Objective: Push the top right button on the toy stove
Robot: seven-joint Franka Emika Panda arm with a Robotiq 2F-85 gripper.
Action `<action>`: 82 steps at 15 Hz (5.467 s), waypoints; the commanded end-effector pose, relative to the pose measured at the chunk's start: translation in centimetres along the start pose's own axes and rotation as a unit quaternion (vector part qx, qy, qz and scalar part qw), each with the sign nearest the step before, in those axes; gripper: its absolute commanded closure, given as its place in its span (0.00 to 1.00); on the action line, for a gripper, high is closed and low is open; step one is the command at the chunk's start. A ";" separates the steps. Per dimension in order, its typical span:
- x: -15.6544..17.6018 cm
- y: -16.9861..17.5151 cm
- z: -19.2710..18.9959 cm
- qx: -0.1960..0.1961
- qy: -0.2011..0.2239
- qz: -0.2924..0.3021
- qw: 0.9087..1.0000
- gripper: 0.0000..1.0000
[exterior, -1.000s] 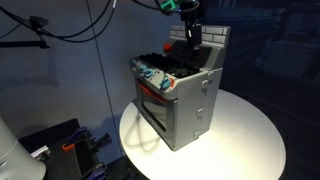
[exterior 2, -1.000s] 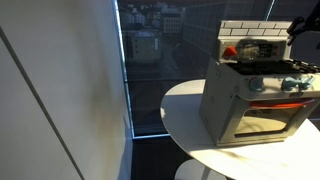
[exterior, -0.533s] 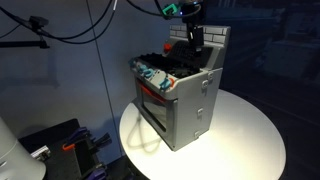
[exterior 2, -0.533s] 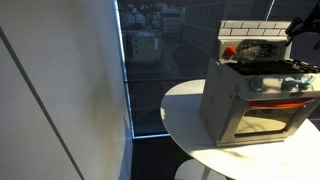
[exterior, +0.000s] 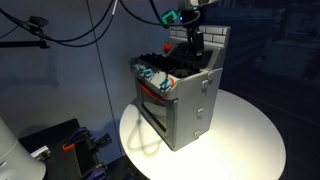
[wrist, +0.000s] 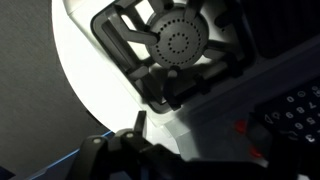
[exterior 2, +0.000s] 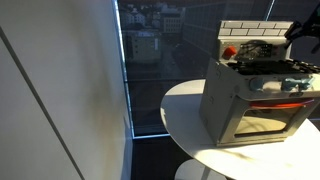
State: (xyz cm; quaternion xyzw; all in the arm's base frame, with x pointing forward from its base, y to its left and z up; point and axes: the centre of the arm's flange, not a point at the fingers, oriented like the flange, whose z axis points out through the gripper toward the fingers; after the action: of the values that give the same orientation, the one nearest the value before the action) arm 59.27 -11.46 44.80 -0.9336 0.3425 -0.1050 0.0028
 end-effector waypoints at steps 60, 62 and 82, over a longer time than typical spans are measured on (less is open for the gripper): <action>2.5 -0.6 1.1 0.032 -0.024 0.012 0.999 0.00; 2.5 -0.6 1.0 0.033 -0.024 0.012 0.999 0.00; 2.4 -1.7 0.8 0.034 -0.025 0.007 0.999 0.00</action>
State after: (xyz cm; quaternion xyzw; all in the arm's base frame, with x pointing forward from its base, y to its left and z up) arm 61.84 -12.58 43.43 -0.9295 0.3548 -0.0959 0.0315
